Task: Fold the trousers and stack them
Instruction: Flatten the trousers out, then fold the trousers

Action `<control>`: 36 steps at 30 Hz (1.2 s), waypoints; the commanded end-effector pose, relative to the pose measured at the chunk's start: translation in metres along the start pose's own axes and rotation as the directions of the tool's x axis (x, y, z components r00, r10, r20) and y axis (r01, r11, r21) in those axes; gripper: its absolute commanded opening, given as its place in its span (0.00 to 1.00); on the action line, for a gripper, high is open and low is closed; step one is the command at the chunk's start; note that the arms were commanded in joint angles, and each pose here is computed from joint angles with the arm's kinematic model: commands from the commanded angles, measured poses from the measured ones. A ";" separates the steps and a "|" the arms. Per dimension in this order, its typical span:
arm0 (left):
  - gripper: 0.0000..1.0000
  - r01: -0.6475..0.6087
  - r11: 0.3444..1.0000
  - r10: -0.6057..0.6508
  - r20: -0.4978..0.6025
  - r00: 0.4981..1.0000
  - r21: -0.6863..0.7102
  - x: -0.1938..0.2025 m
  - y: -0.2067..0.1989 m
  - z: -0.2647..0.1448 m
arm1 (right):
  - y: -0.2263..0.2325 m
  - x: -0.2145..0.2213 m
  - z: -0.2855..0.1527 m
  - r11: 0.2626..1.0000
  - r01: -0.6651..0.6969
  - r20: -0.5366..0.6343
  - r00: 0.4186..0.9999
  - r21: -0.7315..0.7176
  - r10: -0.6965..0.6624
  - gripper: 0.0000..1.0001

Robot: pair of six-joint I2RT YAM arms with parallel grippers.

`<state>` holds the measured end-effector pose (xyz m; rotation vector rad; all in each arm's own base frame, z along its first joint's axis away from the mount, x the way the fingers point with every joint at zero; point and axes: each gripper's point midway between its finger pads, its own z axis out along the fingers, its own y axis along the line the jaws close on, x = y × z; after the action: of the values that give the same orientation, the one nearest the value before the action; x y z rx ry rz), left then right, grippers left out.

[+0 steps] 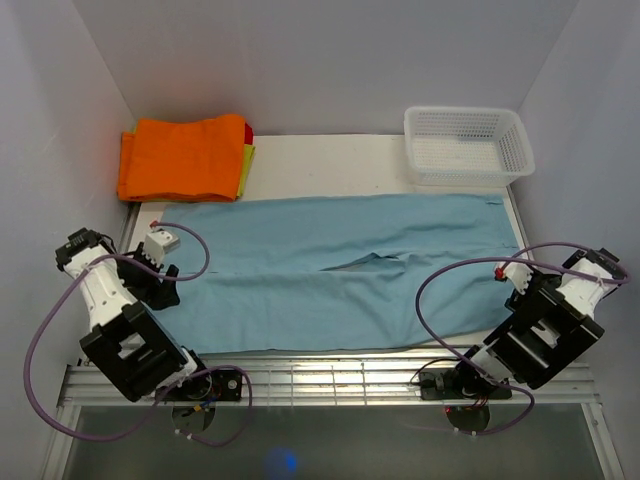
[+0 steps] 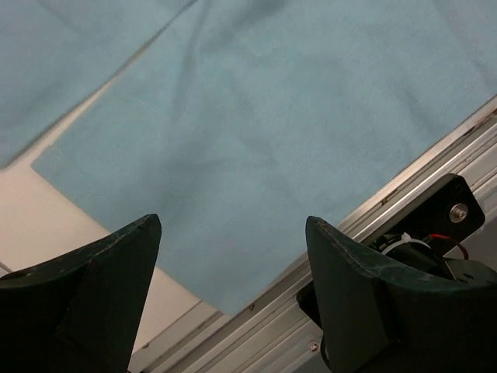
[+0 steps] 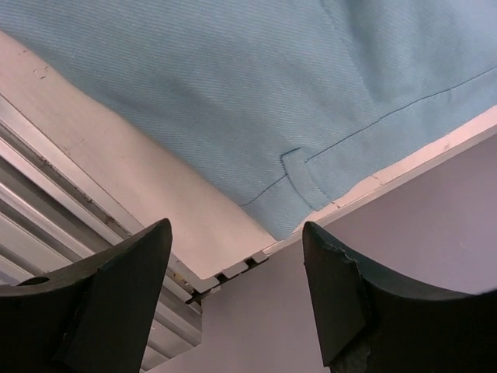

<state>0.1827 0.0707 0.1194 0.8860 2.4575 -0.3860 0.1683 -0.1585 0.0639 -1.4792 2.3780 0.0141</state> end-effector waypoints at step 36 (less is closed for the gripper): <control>0.72 0.670 0.740 -0.580 0.454 0.676 -0.053 -0.123 0.291 0.145 | -0.270 -0.083 0.026 0.912 -0.376 0.234 0.913 0.164 0.334 0.76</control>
<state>0.5057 0.1704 0.0389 -0.1844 2.2629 -0.4547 0.4312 -0.1925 0.0937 -0.8722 2.4074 0.0952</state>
